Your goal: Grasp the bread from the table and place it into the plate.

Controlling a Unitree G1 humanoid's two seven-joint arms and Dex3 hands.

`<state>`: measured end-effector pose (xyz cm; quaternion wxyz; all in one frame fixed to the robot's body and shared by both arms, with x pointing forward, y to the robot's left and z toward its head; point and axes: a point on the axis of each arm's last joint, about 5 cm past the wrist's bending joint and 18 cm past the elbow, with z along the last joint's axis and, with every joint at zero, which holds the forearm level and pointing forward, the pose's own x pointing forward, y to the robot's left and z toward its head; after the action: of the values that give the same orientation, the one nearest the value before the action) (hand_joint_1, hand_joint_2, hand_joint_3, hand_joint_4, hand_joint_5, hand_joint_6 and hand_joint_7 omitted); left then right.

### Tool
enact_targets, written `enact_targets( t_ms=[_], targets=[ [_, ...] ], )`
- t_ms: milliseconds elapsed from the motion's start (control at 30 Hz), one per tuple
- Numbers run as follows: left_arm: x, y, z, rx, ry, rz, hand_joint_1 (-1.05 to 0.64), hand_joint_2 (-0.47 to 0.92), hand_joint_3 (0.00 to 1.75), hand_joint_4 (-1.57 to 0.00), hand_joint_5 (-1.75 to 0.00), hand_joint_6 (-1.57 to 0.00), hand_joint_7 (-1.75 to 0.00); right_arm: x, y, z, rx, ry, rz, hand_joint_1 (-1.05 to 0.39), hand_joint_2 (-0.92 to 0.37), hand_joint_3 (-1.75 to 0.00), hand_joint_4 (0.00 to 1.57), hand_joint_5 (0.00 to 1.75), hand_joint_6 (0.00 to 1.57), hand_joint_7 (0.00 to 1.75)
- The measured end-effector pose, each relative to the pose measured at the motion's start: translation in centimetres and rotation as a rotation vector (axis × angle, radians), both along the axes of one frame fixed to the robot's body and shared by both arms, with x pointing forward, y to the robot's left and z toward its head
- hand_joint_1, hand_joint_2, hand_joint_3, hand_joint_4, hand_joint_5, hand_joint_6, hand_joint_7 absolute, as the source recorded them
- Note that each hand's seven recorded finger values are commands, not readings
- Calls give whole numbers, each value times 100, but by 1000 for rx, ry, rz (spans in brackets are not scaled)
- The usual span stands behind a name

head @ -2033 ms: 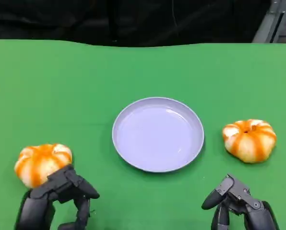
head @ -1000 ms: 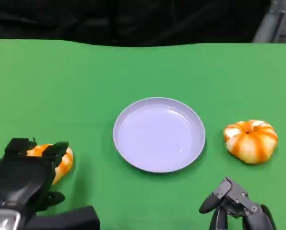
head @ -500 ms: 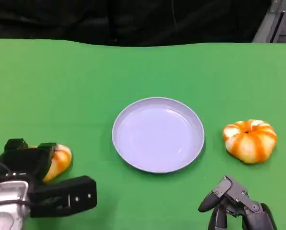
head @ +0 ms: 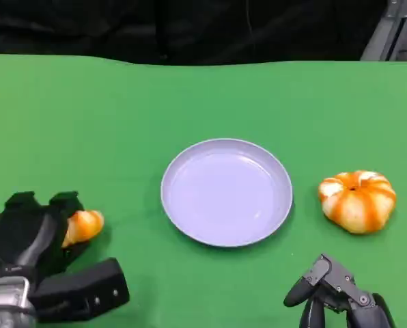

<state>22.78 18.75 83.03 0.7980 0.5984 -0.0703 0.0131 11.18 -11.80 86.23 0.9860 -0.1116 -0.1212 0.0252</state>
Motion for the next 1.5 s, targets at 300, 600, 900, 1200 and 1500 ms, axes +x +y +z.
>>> enact_targets(
  t_ms=[300, 600, 900, 1200, 1500],
  targets=[
    [43, -168, 180, -56, -227, -94, -5, 15, 130, -105, -175, -87, -175, 14, 0, 2, 1, 10, -3, -22, -65, -146, 82, 175, 49, 175],
    [147, -464, 453, -160, -361, -243, 0, 7, 150, -107, -175, -94, -166, 64, 6, 22, 15, 0, 11, -22, -65, -146, 81, 175, 49, 175],
    [303, -861, 578, -260, -372, -385, -1, 7, 151, -105, -175, -87, -175, 82, 0, 17, 23, 23, 12, -22, -65, -146, 82, 175, 50, 175],
    [460, -1193, 604, -248, -247, -441, -9, 34, 97, -86, -161, -83, -103, 93, 20, 9, 30, 27, 20, -23, -65, -149, 80, 175, 49, 175],
    [591, -1347, 791, -121, 230, -530, -77, 92, 34, -1, -15, -3, -3, 84, 39, 13, 47, 30, 24, -22, -65, -148, 79, 175, 48, 175]
  ],
)
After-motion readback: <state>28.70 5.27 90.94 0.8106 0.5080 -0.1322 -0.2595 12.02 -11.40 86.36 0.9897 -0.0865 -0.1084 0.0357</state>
